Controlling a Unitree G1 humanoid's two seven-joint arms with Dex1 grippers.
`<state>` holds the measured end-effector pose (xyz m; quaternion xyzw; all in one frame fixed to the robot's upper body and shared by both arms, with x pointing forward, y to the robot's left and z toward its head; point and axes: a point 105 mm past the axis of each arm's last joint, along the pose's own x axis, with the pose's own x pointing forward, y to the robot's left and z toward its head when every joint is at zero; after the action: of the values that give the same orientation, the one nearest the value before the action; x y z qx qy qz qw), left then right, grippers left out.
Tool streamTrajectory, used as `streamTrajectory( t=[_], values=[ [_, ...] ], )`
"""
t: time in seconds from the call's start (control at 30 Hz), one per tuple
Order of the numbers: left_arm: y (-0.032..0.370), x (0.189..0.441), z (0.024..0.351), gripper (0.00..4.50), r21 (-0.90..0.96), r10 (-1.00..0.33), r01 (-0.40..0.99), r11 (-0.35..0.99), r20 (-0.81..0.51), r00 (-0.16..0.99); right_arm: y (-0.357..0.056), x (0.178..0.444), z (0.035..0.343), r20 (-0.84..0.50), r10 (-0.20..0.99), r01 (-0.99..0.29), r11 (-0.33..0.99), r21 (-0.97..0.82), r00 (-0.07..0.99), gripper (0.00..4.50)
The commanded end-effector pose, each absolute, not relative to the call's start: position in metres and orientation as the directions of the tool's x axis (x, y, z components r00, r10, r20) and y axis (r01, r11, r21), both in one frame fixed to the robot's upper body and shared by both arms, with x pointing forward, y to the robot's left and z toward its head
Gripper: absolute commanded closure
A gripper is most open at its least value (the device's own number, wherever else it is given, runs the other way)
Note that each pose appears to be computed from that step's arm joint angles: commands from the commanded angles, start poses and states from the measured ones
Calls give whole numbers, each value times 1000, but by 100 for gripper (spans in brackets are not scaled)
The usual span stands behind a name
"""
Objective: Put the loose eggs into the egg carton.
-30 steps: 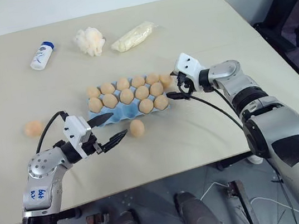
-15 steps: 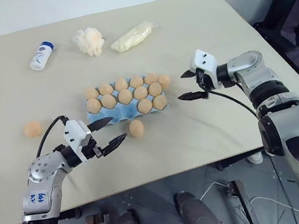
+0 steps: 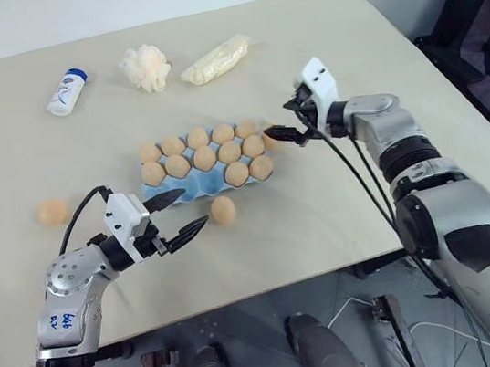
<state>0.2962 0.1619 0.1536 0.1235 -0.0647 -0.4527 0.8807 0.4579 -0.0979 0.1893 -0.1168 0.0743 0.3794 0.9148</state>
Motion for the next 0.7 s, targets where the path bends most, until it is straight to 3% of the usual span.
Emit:
streamTrajectory(
  t=[0.03, 0.4, 0.7],
  values=[
    [161, 295, 158, 93, 291, -815, 778, 558, 13, 579, -105, 464, 195, -166, 625, -646, 749, -145, 762, 1],
    [160, 293, 157, 93, 285, -809, 773, 567, 18, 587, -122, 465, 171, -205, 564, -591, 801, -100, 800, 1],
    [161, 294, 158, 93, 288, -811, 773, 565, 18, 585, -108, 461, 165, -187, 607, -627, 776, -68, 772, 1]
  ],
)
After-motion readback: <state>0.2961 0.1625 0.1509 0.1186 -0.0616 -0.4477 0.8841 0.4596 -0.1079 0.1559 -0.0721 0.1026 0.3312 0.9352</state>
